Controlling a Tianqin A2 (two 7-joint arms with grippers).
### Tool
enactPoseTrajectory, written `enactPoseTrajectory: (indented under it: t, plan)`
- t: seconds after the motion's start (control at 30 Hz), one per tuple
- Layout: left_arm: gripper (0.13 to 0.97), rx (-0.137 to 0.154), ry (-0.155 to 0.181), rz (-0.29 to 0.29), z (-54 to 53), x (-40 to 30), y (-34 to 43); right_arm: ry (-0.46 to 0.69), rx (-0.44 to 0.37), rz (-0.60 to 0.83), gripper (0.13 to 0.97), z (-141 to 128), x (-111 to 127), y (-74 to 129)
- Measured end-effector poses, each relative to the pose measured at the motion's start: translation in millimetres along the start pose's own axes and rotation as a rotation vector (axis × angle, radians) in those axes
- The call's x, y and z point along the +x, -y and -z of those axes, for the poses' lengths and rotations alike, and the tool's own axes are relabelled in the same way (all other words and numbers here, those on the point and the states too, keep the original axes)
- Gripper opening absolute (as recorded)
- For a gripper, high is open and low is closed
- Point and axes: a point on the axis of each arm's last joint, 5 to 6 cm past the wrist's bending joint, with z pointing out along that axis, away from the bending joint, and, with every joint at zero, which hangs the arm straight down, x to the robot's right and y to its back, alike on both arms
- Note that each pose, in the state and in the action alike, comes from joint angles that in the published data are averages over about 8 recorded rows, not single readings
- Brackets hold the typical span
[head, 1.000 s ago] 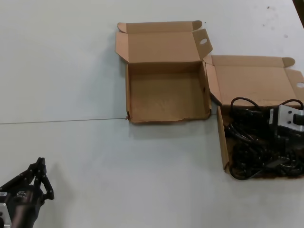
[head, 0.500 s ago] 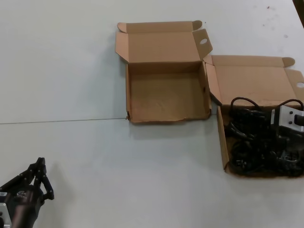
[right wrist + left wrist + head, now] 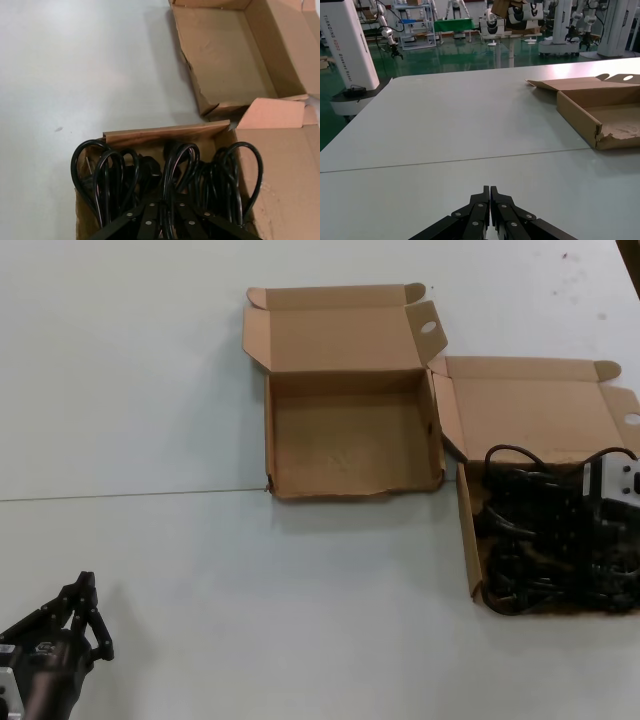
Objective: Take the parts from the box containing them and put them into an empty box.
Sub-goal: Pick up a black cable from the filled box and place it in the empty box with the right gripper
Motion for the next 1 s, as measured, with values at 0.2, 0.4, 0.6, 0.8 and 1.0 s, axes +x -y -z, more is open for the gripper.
enactPoseTrajectory:
  t: [0.2, 0.4, 0.6, 0.8, 1.0]
  plan:
    - [0.171, 0.0, 0.0, 0.0, 0.0, 0.0, 0.0, -0.008, 0.004, 0.009, 0.186, 6.7, 3.7, 3.1]
    - [0.171, 0.0, 0.0, 0.0, 0.0, 0.0, 0.0, -0.02, 0.012, 0.016, 0.162, 12.0, 8.7, 7.8]
    - [0.171, 0.0, 0.0, 0.0, 0.0, 0.0, 0.0, -0.044, 0.032, 0.033, 0.153, 21.5, 17.8, 17.6]
    - [0.171, 0.0, 0.0, 0.0, 0.0, 0.0, 0.0, -0.095, 0.082, 0.067, 0.153, 37.3, 32.5, 39.4]
    - [0.171, 0.0, 0.0, 0.0, 0.0, 0.0, 0.0, -0.153, 0.144, 0.102, 0.152, 50.4, 48.1, 67.0]
